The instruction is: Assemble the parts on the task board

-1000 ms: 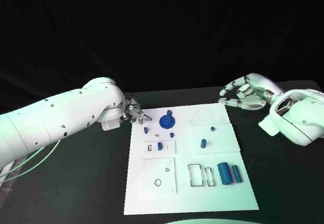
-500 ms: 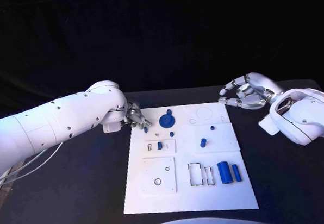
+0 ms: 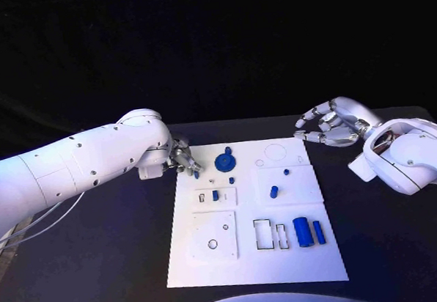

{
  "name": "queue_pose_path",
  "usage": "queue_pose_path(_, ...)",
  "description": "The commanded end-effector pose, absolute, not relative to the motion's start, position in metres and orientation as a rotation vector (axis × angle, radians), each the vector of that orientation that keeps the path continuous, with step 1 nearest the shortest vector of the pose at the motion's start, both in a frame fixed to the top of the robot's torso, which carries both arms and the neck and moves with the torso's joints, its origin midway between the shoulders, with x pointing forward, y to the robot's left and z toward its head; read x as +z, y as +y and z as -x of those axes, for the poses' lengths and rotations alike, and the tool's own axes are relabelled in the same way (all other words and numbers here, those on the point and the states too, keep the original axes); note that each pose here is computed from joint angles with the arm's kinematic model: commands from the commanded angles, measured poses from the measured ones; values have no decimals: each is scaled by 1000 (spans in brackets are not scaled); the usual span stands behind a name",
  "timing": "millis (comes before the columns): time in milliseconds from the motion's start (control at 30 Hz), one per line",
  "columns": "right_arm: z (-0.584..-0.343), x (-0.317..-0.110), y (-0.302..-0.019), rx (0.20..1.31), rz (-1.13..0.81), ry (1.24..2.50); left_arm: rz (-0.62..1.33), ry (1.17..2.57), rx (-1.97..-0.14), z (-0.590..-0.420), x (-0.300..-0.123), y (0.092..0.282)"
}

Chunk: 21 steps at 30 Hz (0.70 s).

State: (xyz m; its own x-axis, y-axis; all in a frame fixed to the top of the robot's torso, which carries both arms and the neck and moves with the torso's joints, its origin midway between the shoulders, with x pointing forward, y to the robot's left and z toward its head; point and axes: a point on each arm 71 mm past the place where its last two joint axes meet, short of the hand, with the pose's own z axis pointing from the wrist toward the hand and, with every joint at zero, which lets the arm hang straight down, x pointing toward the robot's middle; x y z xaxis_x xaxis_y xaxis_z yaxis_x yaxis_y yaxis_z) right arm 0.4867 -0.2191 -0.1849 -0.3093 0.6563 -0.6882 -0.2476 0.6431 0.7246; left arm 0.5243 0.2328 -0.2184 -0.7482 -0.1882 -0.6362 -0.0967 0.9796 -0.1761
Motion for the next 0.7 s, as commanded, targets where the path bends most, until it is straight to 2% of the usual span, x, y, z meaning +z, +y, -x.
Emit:
queue_pose_path(33,-486,-186,-218,935,-324,1666,187,2435,-184,-524,-219,231)
queue_pose_path(700,-486,-186,-218,935,-323,1673,247,2424,-252,-525,-219,229)
